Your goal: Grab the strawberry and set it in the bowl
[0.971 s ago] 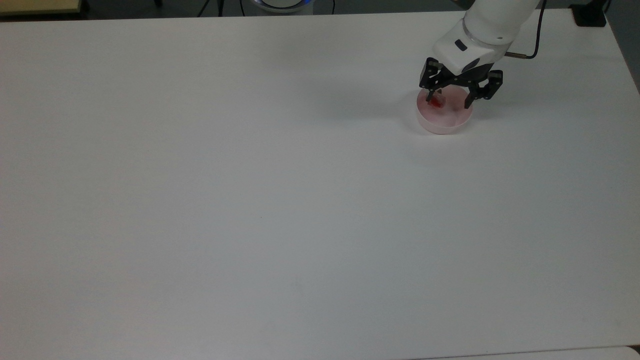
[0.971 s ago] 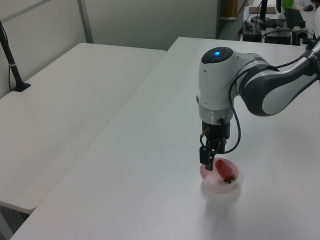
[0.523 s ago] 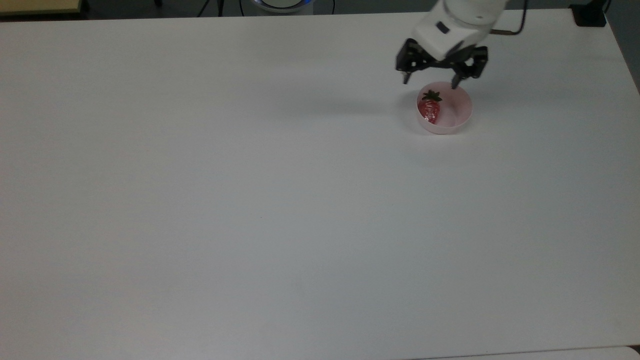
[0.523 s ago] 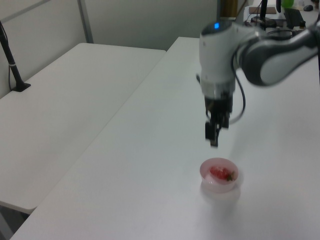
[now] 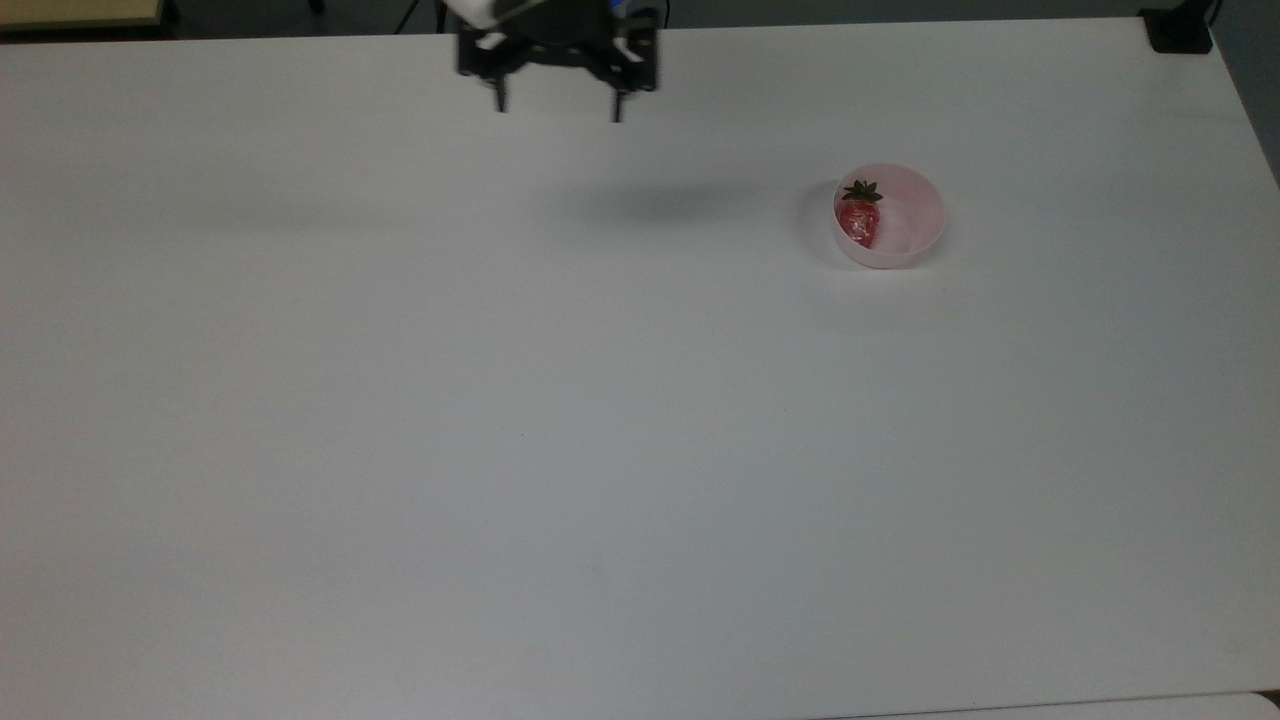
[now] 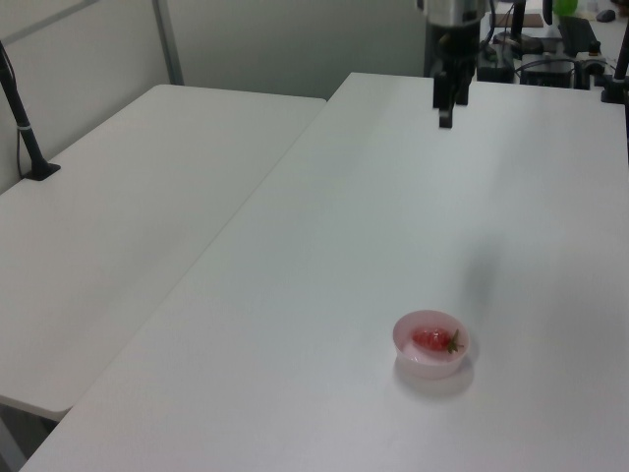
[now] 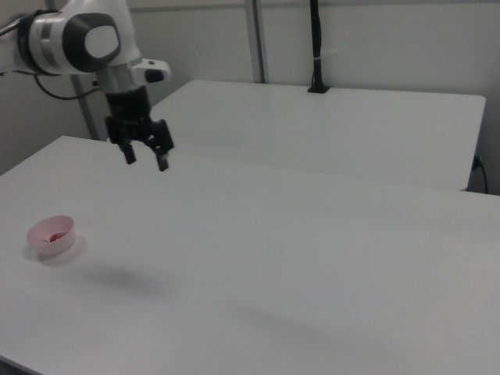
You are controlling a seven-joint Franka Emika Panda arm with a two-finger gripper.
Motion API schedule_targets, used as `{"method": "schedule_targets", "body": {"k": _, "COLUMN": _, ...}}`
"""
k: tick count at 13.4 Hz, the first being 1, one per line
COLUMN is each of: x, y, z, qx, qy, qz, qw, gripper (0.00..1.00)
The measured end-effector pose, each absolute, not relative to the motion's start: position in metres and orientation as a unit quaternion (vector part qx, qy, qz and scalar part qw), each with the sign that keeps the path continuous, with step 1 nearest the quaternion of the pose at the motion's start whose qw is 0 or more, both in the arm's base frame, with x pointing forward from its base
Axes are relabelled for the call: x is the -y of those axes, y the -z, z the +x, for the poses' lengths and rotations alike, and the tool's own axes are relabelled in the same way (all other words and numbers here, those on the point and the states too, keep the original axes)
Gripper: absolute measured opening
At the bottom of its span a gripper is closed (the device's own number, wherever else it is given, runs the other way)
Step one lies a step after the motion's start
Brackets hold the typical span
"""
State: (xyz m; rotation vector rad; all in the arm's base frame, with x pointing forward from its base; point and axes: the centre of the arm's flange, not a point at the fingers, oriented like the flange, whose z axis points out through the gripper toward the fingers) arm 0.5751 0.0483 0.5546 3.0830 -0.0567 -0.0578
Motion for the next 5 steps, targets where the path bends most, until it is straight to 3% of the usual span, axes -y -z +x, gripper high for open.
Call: {"method": "schedule_targets", "body": {"k": 5, "x": 0.019, "y": -0.557, "z": 0.578, "qx": 0.022, "qy": 0.019, "qz": 0.999, "qw": 0.044, "gripper": 1.00}}
